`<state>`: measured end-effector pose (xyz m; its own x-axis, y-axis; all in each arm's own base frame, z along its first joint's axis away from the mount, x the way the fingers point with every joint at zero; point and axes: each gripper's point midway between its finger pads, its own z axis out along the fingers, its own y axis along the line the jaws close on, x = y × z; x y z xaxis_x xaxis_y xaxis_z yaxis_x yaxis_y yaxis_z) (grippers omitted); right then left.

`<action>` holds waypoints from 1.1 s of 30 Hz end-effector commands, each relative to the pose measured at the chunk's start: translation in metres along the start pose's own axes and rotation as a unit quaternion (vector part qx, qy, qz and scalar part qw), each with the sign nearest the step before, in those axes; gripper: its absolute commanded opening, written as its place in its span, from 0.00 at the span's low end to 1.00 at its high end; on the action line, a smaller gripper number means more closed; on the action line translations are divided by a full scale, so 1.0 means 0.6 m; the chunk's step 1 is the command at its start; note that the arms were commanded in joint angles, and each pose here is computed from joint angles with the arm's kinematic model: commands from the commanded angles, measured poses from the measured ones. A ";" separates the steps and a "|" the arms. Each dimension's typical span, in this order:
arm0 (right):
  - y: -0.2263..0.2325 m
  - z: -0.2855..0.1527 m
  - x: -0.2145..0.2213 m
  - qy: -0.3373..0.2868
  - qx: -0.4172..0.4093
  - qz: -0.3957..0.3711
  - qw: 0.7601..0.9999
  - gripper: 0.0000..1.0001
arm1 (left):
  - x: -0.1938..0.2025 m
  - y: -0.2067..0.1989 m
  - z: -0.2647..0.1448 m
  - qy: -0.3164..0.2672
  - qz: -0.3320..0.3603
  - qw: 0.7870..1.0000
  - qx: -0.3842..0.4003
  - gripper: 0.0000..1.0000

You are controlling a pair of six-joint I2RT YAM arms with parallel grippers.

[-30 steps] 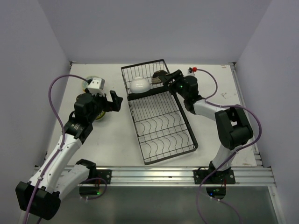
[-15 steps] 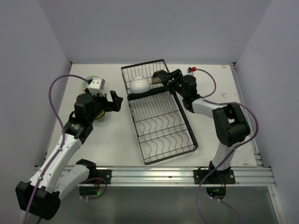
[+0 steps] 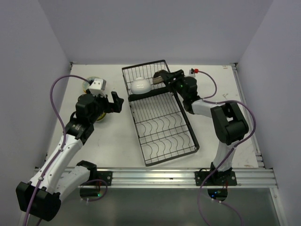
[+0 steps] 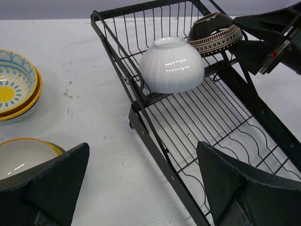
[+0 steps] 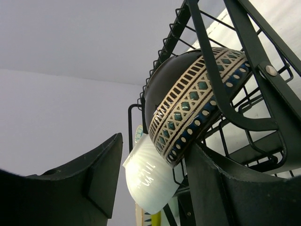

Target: Unload the bowls from the dish rack

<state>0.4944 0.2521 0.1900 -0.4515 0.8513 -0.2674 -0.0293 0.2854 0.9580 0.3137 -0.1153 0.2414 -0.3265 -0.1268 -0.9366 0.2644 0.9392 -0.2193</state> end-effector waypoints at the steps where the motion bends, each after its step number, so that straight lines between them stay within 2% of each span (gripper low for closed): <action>1: 0.021 0.010 -0.025 -0.038 -0.034 0.015 0.999 0.58 | -0.027 -0.011 -0.004 -0.021 0.011 1.000 0.011 1.00; 10: 0.004 0.022 -0.023 -0.041 -0.040 0.037 0.998 0.48 | -0.026 -0.017 -0.002 -0.020 0.010 1.000 0.019 1.00; 22: 0.033 0.048 -0.026 -0.040 -0.063 0.037 0.997 0.15 | -0.023 -0.020 -0.001 -0.017 0.009 1.000 0.022 1.00; 33: 0.060 0.092 -0.028 -0.030 -0.090 0.033 0.995 0.05 | -0.020 -0.024 0.000 -0.015 0.013 0.999 0.025 1.00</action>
<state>0.5389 0.2719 0.1995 -0.4259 0.8852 -0.1871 -0.0965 0.1612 0.9822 0.3110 -0.1240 0.2402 -0.3352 -0.1185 -0.9347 0.2940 0.9294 -0.2233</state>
